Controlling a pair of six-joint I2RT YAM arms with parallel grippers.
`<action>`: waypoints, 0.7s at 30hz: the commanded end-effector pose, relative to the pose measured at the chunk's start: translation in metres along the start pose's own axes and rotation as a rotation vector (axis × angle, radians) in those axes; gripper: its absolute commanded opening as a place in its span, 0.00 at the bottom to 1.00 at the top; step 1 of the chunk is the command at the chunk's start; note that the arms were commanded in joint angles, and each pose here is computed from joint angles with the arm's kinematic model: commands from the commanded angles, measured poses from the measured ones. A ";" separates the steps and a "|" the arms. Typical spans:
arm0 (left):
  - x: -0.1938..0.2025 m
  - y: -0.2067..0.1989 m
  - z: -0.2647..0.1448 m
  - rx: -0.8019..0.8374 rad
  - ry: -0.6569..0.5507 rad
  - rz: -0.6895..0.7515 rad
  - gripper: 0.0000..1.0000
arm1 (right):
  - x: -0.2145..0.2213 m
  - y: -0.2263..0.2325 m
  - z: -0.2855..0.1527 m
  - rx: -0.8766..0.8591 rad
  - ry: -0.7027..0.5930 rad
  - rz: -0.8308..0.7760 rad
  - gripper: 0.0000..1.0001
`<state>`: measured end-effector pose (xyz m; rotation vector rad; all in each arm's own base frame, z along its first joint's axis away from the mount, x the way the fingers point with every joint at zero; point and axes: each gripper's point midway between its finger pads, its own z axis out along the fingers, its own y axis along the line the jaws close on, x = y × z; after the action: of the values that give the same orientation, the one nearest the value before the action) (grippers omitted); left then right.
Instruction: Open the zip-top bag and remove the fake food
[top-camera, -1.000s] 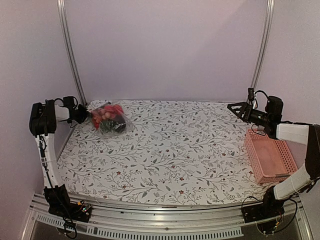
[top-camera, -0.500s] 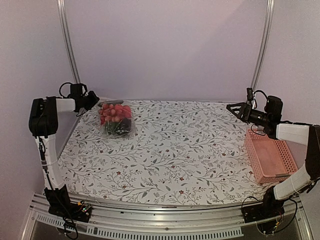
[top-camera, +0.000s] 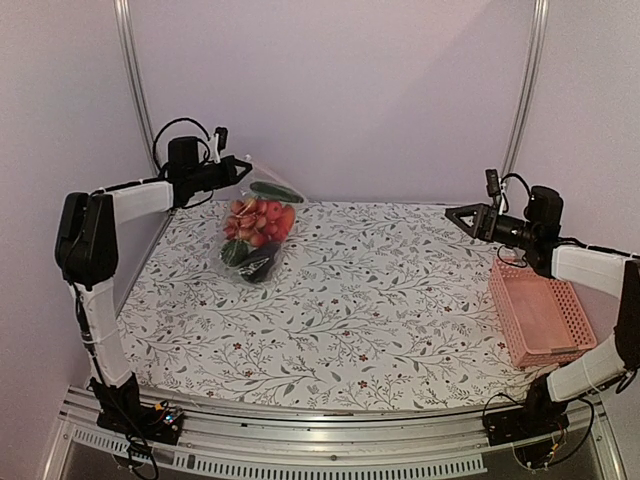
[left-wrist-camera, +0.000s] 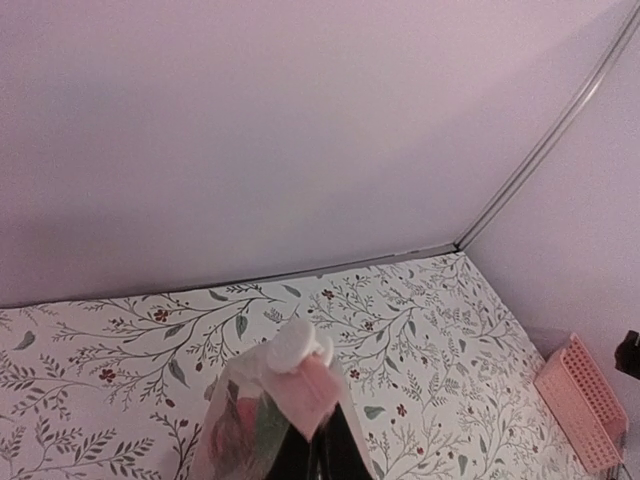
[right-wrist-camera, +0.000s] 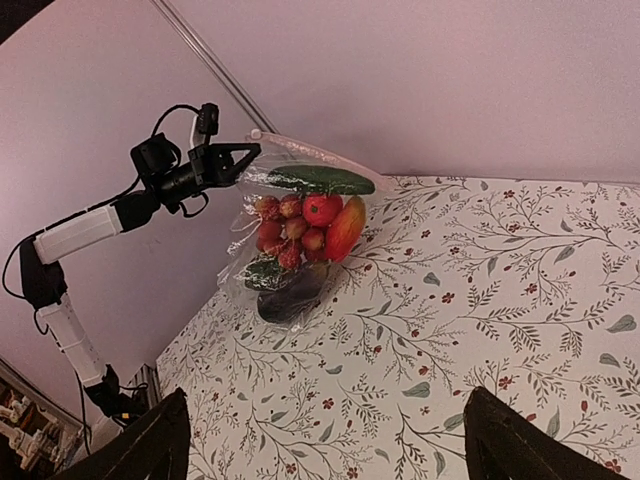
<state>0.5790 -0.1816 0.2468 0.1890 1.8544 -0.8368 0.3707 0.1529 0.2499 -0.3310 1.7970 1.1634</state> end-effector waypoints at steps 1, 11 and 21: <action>-0.014 -0.074 -0.009 0.148 0.004 0.175 0.00 | -0.011 0.020 0.001 -0.037 -0.007 -0.066 0.93; 0.013 -0.193 -0.046 0.389 0.020 0.432 0.00 | -0.016 0.068 0.015 -0.117 0.014 -0.202 0.93; 0.078 -0.274 -0.085 0.608 0.049 0.627 0.00 | 0.000 0.140 0.048 -0.203 0.096 -0.429 0.81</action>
<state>0.3835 -0.3342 0.3224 0.9740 1.5161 -0.9122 0.3208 0.2431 0.3189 -0.7485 1.6045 1.1162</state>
